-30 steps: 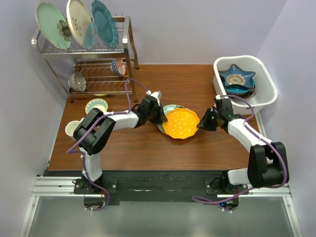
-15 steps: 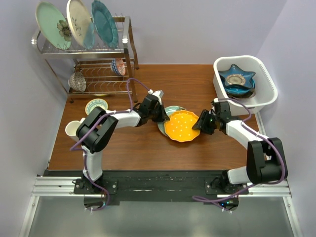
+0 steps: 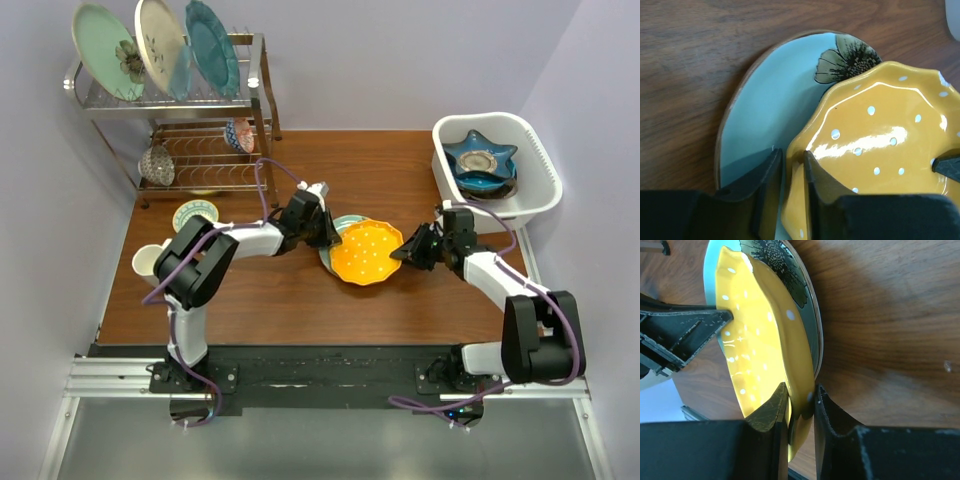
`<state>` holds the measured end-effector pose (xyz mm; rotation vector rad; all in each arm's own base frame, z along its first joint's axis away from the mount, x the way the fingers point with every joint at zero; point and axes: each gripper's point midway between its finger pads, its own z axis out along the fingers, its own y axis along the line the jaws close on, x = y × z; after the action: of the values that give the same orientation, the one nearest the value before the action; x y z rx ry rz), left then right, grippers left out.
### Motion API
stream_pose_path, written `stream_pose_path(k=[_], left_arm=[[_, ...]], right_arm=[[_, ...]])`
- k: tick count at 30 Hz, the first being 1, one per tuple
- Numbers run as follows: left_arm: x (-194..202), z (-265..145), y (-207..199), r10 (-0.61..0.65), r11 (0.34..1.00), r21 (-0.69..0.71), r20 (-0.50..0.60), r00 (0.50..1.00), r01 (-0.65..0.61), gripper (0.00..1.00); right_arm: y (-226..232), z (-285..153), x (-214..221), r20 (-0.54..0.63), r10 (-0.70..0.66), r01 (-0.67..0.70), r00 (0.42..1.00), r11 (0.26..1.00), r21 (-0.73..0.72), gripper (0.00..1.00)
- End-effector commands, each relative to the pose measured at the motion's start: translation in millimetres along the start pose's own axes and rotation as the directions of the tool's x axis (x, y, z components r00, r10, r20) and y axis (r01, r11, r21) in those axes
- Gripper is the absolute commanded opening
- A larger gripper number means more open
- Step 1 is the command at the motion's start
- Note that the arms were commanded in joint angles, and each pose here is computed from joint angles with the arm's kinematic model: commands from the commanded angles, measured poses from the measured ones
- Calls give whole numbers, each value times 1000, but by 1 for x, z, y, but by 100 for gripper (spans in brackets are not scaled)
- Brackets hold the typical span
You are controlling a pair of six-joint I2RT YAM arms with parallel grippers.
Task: Place the plates into the plastic bin on the countertop
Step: Pick up the plate at the center of the board.
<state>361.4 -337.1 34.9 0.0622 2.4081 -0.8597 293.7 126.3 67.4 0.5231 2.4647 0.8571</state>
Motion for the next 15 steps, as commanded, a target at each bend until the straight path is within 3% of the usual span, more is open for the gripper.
stream_pose_path(k=[1, 12, 15], left_arm=[[-2, -10, -24, 58, 997, 50, 0, 998, -58, 34], [-38, -60, -33, 110, 994, -6, 154, 982, -111, 82], [-52, -81, -36, 125, 992, -32, 219, 968, -121, 87]], right_arm=[[12, -15, -6, 40, -68, 69, 997, 997, -21, 0], [33, -32, -14, 63, -46, 53, 997, 993, -104, 0], [36, -37, -17, 73, -54, 62, 996, 993, -103, 0]])
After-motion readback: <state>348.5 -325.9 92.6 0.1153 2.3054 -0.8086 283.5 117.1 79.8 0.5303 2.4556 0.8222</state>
